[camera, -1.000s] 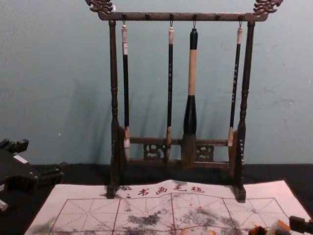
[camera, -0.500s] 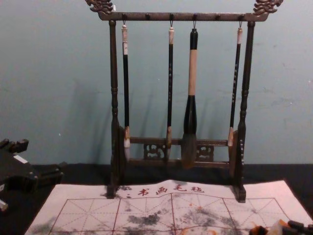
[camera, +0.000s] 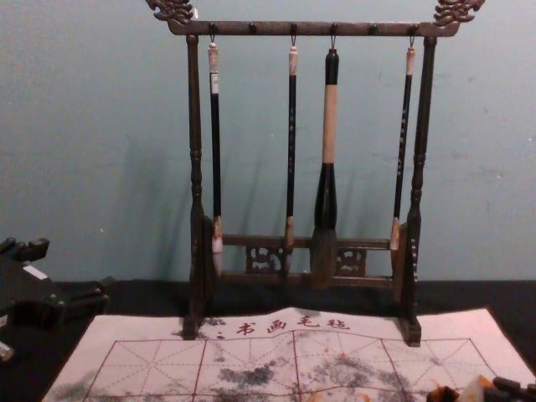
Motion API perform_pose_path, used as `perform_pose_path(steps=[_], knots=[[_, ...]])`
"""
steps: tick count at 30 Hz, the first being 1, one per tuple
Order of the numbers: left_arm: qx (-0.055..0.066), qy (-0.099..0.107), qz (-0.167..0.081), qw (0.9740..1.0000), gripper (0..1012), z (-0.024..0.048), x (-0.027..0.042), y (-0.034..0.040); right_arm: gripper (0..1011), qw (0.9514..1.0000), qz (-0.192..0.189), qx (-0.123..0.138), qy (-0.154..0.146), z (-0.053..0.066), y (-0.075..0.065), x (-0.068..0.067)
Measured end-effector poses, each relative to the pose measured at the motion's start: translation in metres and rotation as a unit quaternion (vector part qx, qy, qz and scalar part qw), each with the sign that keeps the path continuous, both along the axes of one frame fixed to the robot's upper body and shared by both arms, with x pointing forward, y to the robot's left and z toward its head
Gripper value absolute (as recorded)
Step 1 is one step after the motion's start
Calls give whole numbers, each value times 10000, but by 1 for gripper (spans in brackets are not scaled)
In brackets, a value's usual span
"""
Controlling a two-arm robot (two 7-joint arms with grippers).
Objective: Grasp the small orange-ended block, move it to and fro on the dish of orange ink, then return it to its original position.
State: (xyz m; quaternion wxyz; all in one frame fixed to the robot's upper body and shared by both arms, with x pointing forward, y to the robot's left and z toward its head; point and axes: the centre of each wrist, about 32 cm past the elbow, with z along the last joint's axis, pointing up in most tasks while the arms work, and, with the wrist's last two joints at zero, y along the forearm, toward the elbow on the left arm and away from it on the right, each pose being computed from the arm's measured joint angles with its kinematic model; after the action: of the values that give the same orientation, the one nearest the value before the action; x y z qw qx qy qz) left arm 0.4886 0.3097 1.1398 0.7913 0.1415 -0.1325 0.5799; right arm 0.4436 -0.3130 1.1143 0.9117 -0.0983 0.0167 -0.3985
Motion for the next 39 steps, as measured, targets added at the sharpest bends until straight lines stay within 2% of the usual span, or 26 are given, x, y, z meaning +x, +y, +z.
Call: perform_pose_path(steps=[10, 24, 29, 39], knots=[[0, 0, 0, 10000, 1001, 0, 0, 0, 80, 10000, 3, 9, 1, 2, -2, 1], [0, 0, 0, 10000, 1001, 0, 0, 0, 80, 9998, 45, 165, -110, 56, -1, 13], [0, 0, 1, 10000, 1001, 0, 0, 0, 80, 9996, 56, 195, -186, 115, -9, 3], [0, 0, 0, 10000, 1001, 0, 0, 0, 80, 9986, 120, 206, -479, 342, -74, -38]])
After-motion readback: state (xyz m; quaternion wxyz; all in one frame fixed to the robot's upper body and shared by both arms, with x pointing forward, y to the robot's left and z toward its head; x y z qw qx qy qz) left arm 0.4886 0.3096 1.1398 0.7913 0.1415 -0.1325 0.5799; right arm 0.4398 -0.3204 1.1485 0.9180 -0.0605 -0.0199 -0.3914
